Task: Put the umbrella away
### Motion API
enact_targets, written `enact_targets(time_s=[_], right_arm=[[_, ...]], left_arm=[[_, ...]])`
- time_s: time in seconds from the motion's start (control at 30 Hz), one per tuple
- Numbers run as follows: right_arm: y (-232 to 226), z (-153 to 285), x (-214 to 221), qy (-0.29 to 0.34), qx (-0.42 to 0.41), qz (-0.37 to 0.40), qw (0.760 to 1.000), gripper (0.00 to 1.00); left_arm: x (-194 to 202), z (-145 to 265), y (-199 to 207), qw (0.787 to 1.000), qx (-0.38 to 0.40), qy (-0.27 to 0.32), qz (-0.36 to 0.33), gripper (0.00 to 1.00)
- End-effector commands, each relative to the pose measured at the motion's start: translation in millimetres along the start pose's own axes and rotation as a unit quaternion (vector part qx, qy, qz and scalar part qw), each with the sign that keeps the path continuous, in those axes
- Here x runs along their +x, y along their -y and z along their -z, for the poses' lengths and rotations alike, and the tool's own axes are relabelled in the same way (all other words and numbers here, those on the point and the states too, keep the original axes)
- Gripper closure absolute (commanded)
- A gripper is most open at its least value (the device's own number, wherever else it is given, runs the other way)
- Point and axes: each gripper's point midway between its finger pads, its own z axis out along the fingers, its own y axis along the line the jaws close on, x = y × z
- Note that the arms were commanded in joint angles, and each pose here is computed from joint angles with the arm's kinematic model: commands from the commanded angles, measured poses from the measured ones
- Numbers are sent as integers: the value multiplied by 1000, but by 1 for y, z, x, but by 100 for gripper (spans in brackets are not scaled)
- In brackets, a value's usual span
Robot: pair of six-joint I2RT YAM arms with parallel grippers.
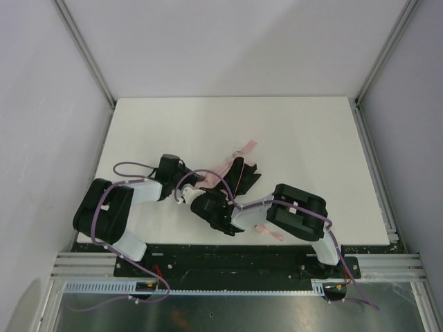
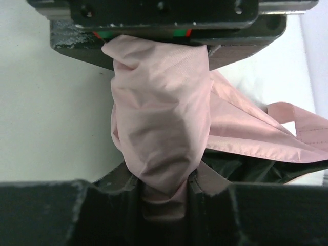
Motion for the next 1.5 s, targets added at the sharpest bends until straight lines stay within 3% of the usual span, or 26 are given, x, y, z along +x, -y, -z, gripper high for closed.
enact_targets(time_s=[0.0, 0.07, 0.1, 0.27, 0.33, 0.4, 0.77, 1.03, 1.23, 1.47], right_arm=[[7, -11, 17, -34, -11, -73, 997, 99], [0, -11, 19, -41, -54, -111, 992, 100], [-3, -11, 20, -42, -76, -130, 988, 100], [-16, -7, 10, -26, -180, -212, 960, 100], [-18, -5, 3, -14, -215, -238, 947, 100], [-15, -5, -3, 1, -238, -261, 936, 100], [-9, 7, -37, 66, -353, -347, 867, 100], [3, 14, -51, 116, -441, -420, 785, 100], [4, 19, -48, 113, -500, -458, 726, 100], [5, 15, -31, 70, -511, -480, 709, 100]], left_arm=[[8, 8, -14, 999, -30, -21, -20, 100], [5, 9, -9, 999, -20, -15, -31, 99], [3, 10, -5, 999, -13, -10, -38, 92], [-8, 20, 13, 997, 31, 20, -72, 19], [-11, 23, 18, 995, 44, 28, -83, 6], [-11, 24, 19, 994, 51, 28, -88, 2], [1, 6, 30, 994, 75, -9, -76, 0], [16, -6, 28, 994, 76, -34, -68, 5], [19, -12, 25, 994, 78, -37, -65, 24], [19, -17, 24, 993, 83, -32, -73, 65]])
